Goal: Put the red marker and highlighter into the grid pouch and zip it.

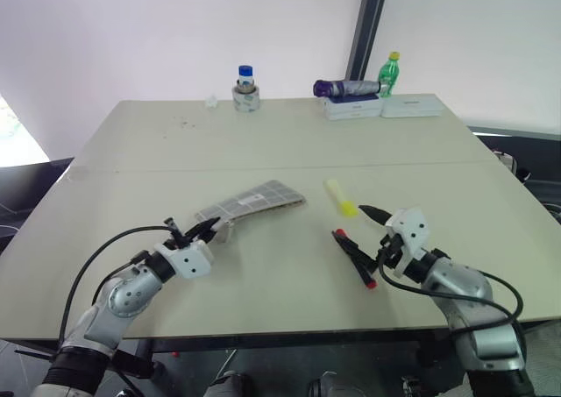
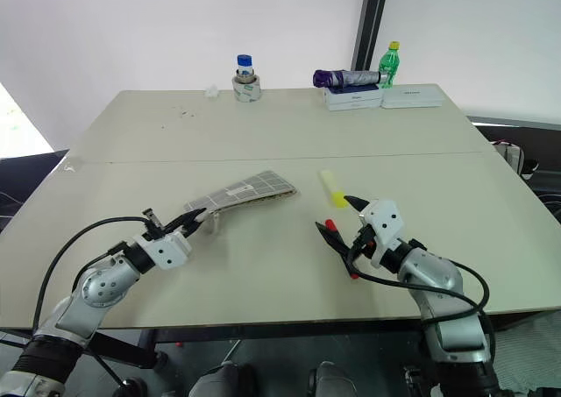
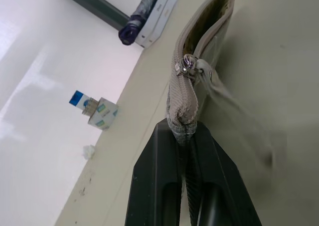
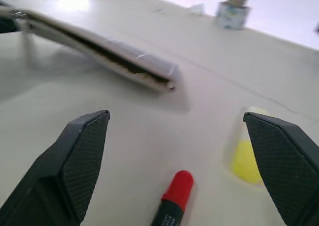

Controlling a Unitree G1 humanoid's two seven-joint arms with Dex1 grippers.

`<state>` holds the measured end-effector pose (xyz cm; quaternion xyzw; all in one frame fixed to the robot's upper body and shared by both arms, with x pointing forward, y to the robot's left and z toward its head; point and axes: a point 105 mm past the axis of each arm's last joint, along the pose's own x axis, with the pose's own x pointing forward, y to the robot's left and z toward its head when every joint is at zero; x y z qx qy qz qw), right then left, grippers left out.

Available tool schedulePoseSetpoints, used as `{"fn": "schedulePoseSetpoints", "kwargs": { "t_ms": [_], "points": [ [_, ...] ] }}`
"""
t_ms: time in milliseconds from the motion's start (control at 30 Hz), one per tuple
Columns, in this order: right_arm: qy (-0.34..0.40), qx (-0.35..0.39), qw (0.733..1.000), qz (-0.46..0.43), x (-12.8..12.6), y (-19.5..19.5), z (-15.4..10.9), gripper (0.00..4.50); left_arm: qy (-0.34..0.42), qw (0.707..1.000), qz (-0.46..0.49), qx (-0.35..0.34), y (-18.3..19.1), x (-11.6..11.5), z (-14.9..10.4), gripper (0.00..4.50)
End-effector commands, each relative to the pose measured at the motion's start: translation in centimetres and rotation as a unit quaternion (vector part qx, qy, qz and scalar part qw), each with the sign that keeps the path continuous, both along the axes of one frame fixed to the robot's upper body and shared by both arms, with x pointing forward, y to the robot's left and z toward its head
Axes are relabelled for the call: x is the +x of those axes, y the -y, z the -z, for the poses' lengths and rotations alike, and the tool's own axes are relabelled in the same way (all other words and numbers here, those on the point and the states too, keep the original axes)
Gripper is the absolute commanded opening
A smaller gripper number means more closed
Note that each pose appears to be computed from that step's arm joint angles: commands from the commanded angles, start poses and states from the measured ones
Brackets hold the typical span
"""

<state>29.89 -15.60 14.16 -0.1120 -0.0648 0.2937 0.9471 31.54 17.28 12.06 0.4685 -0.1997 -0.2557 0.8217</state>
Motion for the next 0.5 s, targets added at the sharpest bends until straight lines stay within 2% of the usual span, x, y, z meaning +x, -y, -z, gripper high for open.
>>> {"fn": "schedulePoseSetpoints", "kwargs": {
  "t_ms": [33,167,433,500],
  "points": [
    [0.036,0.013,0.998,0.043,-0.7,-0.4,-1.3,4.46,0.024,1.000,-0.001,-0.014,-0.3,0.1,-1.2,0.00],
    [0.028,0.006,0.999,0.041,-1.2,-1.0,-0.8,4.46,0.022,1.000,0.003,-0.012,-0.1,0.2,-1.1,0.00],
    [0.031,-0.001,0.997,0.071,0.1,-0.1,-0.9,4.46,0.021,1.000,0.002,-0.016,0.1,0.1,-0.9,0.00],
    [0.021,-0.013,0.996,0.087,1.8,0.2,-1.1,4.46,0.020,1.000,0.001,-0.020,0.1,0.2,-0.9,0.00]
  ]
}}
